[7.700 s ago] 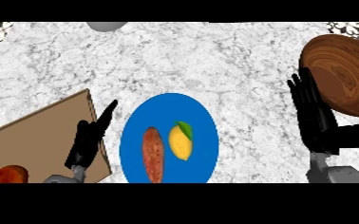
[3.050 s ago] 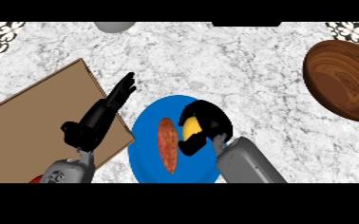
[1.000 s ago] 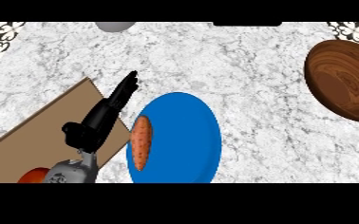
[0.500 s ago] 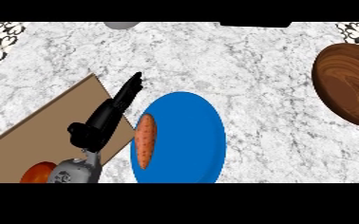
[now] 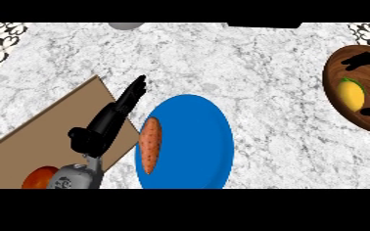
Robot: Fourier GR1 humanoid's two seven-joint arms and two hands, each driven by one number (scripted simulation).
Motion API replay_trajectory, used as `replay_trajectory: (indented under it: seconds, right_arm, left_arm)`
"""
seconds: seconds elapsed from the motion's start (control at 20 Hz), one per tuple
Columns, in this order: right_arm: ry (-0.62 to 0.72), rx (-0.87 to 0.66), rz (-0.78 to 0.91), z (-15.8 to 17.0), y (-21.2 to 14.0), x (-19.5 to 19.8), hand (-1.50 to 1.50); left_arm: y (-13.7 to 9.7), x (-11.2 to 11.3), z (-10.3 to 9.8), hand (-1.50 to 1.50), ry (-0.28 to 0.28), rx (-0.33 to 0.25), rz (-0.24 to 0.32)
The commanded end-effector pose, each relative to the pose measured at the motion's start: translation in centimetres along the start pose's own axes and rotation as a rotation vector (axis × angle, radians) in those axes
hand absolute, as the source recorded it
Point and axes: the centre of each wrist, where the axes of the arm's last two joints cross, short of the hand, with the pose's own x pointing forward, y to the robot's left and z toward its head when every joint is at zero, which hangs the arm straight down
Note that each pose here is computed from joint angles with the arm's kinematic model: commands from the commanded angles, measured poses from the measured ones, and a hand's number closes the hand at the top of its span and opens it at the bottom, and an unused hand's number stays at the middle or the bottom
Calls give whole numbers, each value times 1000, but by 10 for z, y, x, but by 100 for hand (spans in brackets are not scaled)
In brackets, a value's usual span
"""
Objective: Pick the lemon from the plate and place it in the bowl
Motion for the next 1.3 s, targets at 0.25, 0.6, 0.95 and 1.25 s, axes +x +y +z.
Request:
replay_trajectory:
  seconds: [0.25,0.6,0.95,1.25]
  right_arm:
    - [-58,-220,-314,-20,-28,-5,-150]
    - [74,-332,-511,39,-66,-21,-150]
    - [186,-467,-542,80,-89,-23,-150]
    - [193,-514,-598,104,-77,-29,-150]
  left_arm:
    - [-6,-5,-6,0,4,17,0]
    - [4,8,-12,0,-24,-3,-17]
    - [-9,5,-11,0,-38,-33,4]
    - [-3,9,-10,0,-50,-19,-6]
